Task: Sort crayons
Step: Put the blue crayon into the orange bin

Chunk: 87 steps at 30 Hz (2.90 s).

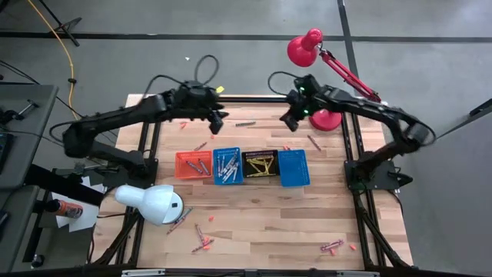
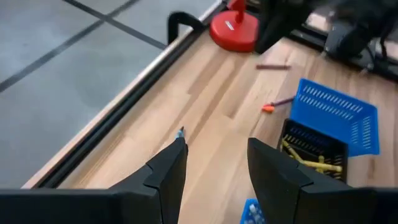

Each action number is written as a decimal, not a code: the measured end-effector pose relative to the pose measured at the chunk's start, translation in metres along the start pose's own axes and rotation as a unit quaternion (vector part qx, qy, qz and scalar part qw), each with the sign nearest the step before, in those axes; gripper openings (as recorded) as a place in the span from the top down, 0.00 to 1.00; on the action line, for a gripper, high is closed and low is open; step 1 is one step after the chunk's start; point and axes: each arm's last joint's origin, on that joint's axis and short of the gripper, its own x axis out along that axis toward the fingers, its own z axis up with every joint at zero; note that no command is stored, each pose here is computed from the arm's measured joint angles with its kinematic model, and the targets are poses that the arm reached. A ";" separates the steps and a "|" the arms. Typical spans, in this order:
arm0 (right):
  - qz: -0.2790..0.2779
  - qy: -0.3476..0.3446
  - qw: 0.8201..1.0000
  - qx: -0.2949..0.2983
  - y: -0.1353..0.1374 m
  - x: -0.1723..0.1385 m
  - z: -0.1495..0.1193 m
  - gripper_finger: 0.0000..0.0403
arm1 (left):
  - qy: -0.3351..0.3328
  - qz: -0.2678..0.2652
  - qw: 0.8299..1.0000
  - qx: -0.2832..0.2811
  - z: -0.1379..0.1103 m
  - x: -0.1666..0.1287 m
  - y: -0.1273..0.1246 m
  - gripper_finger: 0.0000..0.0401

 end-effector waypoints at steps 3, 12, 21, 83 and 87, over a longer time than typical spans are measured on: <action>0.006 -0.037 0.999 0.016 0.011 -0.017 -0.022 1.00 | 0.016 -0.014 1.000 0.022 -0.004 0.035 -0.001 0.61; 0.049 -0.153 0.980 0.118 0.046 -0.047 -0.088 1.00 | 0.143 -0.023 0.978 0.151 -0.030 0.153 -0.001 0.61; 0.035 -0.202 0.969 0.137 0.065 -0.058 -0.103 1.00 | 0.203 -0.015 0.958 0.200 -0.054 0.219 0.005 0.61; 0.005 -0.208 0.970 0.127 0.070 -0.056 -0.105 1.00 | 0.230 -0.139 0.918 0.291 -0.094 0.189 -0.021 0.61; 0.007 -0.211 0.969 0.129 0.071 -0.056 -0.105 1.00 | 0.236 -0.124 0.916 0.300 -0.100 0.197 -0.021 0.61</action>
